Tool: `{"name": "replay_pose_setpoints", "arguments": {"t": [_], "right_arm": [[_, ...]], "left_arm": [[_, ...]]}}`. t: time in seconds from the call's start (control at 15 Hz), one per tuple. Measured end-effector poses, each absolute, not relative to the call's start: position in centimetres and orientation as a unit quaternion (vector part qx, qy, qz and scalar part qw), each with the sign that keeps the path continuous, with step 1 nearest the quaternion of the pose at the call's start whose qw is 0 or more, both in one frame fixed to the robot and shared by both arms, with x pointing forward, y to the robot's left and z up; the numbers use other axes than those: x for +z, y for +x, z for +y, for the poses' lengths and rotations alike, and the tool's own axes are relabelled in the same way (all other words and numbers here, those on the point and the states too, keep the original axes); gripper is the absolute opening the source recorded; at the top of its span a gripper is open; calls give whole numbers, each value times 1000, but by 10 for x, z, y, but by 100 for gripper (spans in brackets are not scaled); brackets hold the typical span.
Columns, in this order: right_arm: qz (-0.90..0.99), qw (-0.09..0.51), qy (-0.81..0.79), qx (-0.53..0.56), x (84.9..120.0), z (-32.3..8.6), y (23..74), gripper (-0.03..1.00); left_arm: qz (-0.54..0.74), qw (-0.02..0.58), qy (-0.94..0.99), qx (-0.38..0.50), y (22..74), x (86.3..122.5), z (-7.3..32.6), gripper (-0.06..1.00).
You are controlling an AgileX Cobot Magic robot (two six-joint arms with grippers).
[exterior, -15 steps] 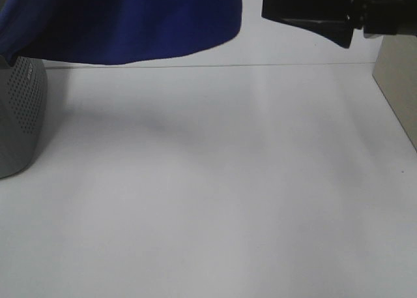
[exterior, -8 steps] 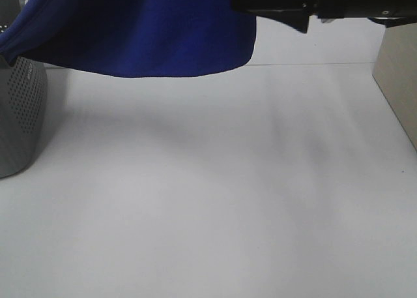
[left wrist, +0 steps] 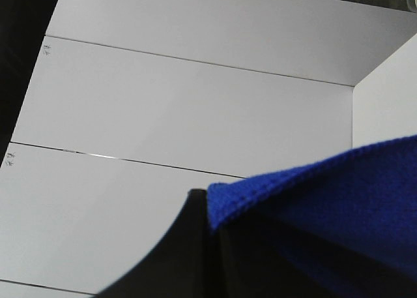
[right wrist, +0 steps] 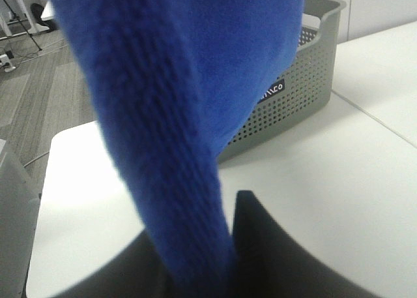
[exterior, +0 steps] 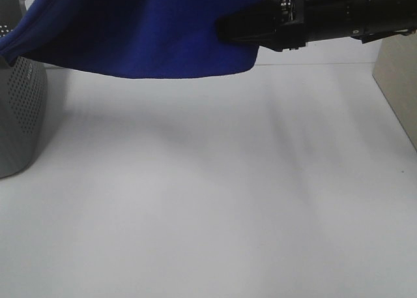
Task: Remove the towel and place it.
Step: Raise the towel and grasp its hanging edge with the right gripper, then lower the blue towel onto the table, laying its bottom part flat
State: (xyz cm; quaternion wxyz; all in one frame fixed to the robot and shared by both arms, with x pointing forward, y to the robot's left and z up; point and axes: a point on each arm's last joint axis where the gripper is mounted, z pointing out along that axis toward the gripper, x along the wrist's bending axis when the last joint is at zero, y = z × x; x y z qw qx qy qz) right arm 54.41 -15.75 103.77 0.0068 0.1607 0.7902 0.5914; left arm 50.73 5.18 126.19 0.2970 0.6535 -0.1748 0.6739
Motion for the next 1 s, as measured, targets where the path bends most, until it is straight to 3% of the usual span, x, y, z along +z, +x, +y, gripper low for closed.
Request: {"name": "replay_pose_setpoints", "arguments": {"t": [0.13,0.2,0.6,0.87,1.0], "right_arm": [[792,-1,170,586,1037,-158,544,5],[791,-9,180,585,1036,-158,544,1],[785,-63,279,549,1040,-160,549,1],[845,22,323,426,1087,-177,557,1],[848,139,377,346,1142,-200,559,1]], "left_arm": [[-175,297,654,674,507,1262,52,0],[-175,297,654,674,507,1262,52,0],[-131,328,685,637,509,1256,52,0],[-100,367,696,609,519,1244,43,0],[-42,442,668,598,535,1244,47,0]]}}
